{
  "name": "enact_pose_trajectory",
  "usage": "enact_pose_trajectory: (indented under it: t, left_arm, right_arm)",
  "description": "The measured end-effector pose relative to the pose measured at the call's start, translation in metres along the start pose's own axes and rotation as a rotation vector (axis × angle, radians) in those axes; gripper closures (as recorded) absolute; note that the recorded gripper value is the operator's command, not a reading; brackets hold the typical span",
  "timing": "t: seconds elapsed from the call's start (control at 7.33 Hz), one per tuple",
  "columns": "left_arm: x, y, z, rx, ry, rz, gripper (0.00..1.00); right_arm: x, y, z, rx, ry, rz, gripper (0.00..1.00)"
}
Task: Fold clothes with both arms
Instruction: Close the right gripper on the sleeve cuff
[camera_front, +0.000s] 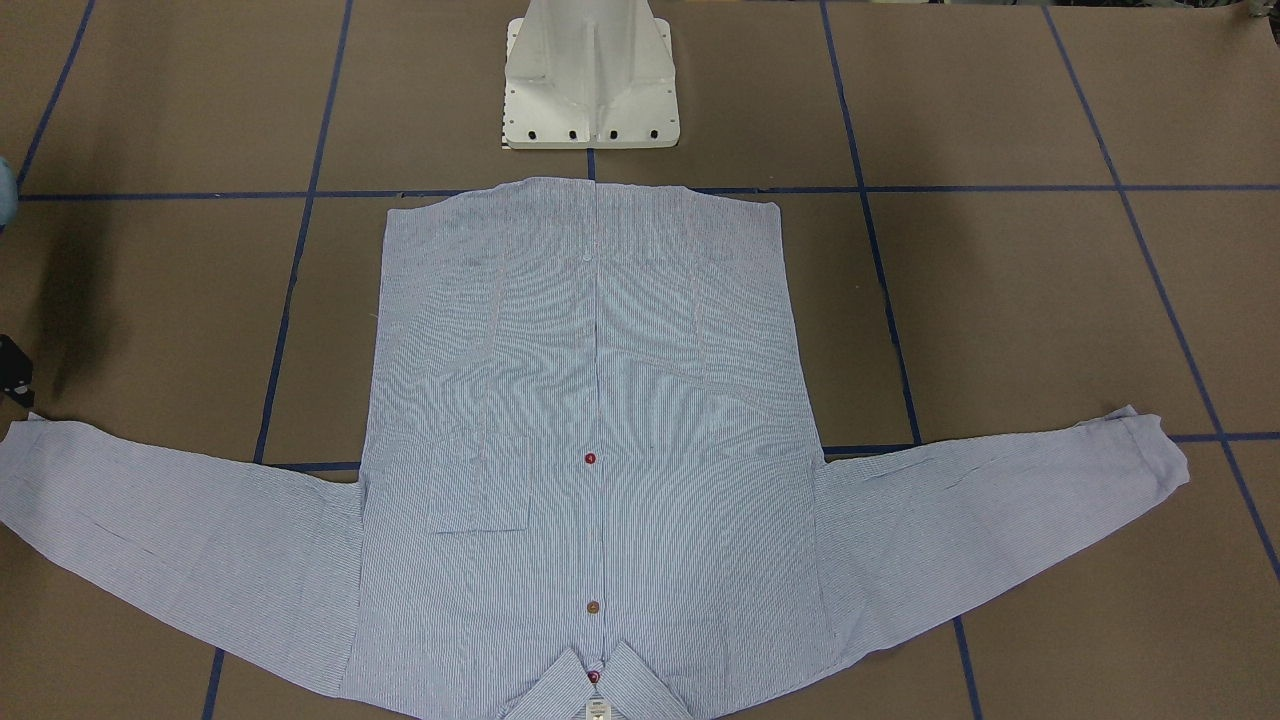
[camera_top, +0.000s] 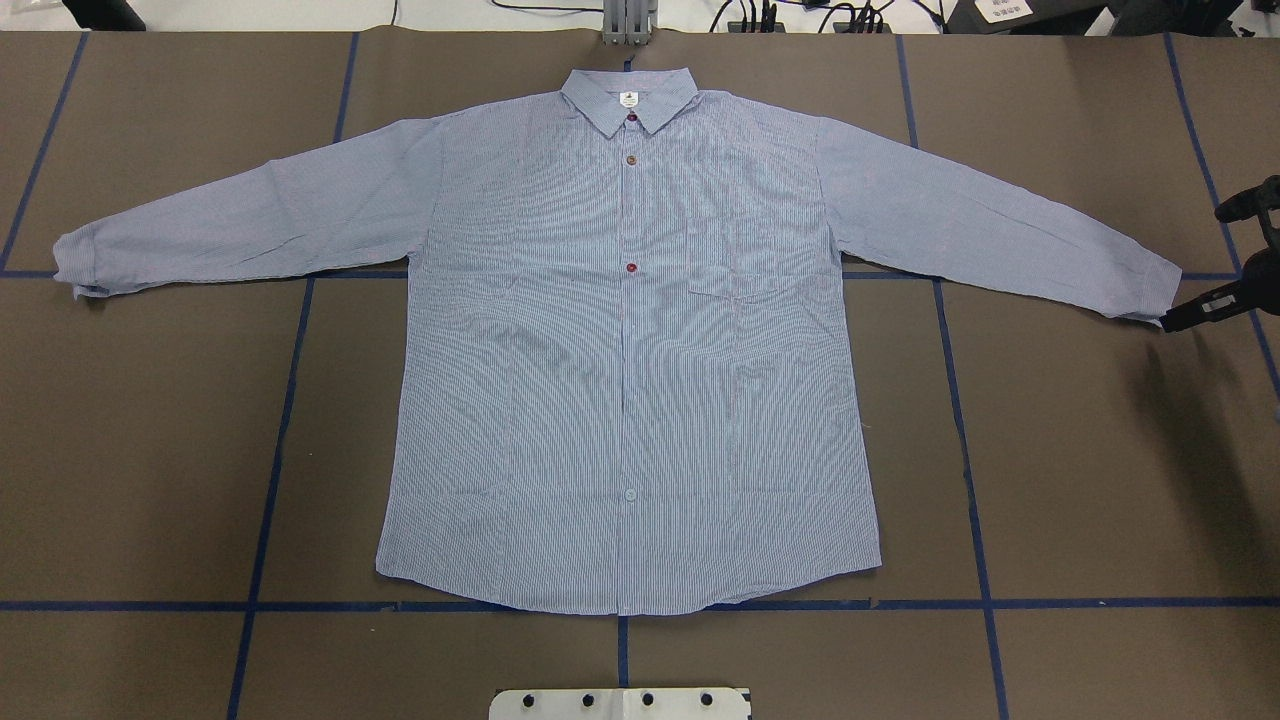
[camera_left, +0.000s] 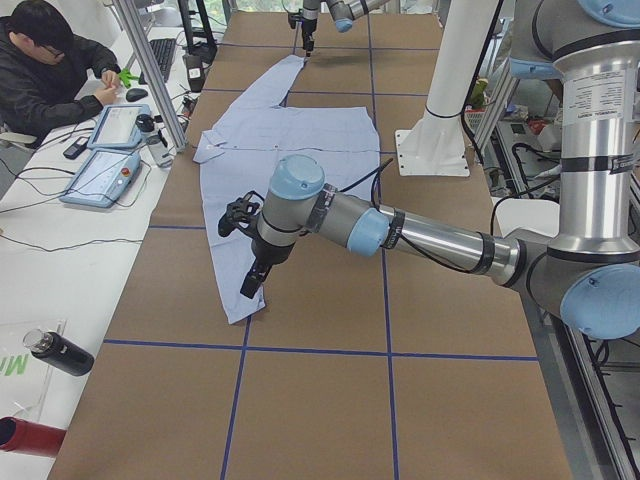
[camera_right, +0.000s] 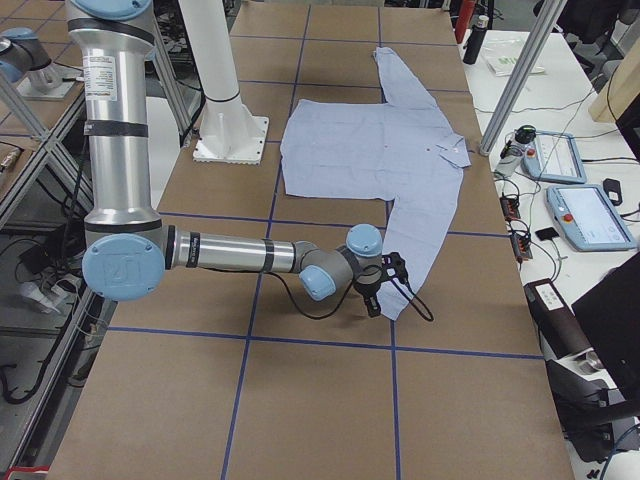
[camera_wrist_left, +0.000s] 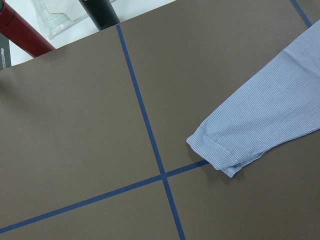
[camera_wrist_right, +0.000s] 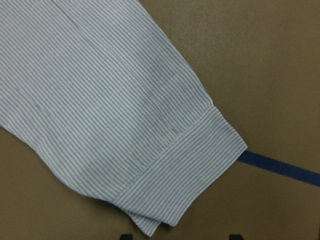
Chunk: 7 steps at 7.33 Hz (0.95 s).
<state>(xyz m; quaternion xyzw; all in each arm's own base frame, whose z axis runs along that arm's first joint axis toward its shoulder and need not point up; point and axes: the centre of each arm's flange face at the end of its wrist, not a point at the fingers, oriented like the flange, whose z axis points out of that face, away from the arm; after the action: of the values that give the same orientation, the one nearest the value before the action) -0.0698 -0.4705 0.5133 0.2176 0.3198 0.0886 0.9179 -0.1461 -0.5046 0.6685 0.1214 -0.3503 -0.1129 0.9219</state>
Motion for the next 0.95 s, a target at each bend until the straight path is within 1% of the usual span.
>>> enact_pose_trajectory:
  t: [0.82,0.95]
  left_arm:
    - [0.001,0.0,-0.001,0.002,0.003,0.001,0.0]
    - [0.001,0.0,-0.001,0.003,0.003,0.001,0.0]
  right_arm:
    - [-0.01,-0.015,0.01,-0.001,-0.002,-0.018,0.32]
    - [-0.012,-0.016,0.011,-0.003,-0.004,-0.024,0.35]
